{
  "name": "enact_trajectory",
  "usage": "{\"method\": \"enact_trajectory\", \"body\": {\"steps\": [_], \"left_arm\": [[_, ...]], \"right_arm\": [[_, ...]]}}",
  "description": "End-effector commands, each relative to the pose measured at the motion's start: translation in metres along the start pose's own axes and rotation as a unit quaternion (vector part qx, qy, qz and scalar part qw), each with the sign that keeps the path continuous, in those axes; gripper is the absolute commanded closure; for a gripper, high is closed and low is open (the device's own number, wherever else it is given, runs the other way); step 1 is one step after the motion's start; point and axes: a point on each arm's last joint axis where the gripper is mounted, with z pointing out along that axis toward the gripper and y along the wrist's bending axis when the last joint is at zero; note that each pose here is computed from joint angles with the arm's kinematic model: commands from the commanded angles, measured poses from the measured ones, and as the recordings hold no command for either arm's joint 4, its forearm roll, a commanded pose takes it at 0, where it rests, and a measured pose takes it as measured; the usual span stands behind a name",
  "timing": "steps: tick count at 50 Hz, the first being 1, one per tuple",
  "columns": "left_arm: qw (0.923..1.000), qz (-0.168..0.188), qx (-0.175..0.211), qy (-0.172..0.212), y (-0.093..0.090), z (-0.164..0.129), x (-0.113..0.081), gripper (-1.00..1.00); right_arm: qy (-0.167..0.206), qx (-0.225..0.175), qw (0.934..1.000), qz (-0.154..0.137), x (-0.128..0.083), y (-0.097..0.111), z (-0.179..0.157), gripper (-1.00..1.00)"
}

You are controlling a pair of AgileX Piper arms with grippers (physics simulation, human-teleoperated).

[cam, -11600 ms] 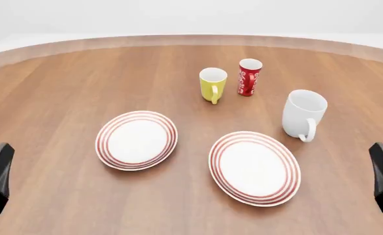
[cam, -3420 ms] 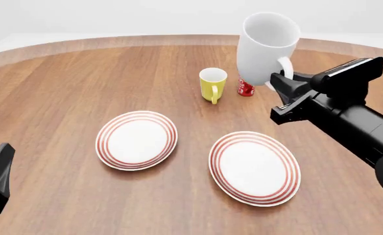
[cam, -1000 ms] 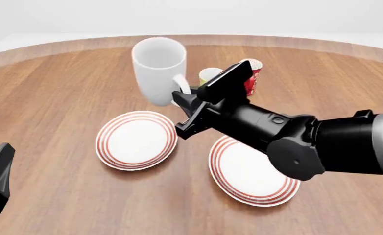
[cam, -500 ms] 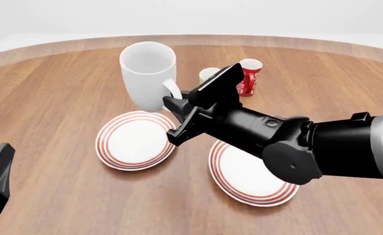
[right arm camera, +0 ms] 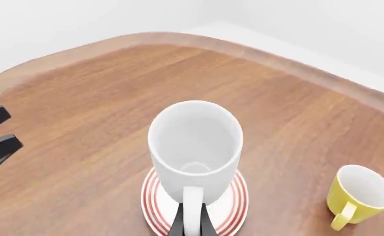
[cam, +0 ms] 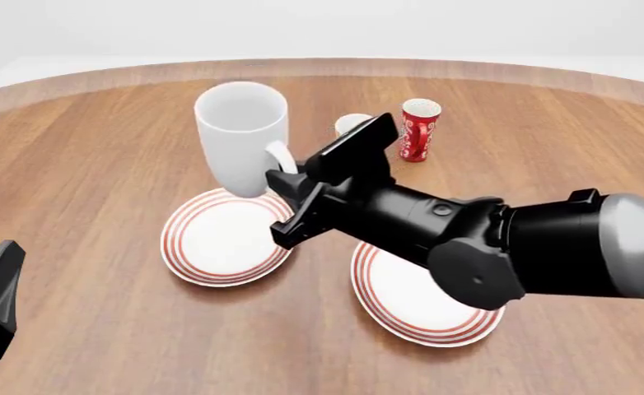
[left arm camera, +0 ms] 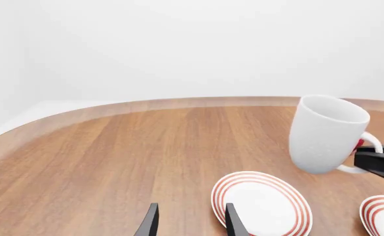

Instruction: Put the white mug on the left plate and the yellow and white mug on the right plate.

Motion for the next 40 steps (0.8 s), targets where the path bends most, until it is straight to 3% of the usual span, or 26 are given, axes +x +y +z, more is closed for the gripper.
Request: {"method": "enact_trajectory", "body": {"steps": [1, 40], "left_arm": [[1.0000, 0.000, 0.000, 0.000, 0.000, 0.000, 0.000, -1.00], [1.0000, 0.000, 0.000, 0.000, 0.000, 0.000, 0.000, -1.00]], "right_arm": [[0.006, 0.001, 0.9999, 0.011, 0.002, 0.000, 0.006, 1.00], [0.033, -0.018, 0.9988, 0.030, 0.009, 0.014, 0.027, 1.00]]}}
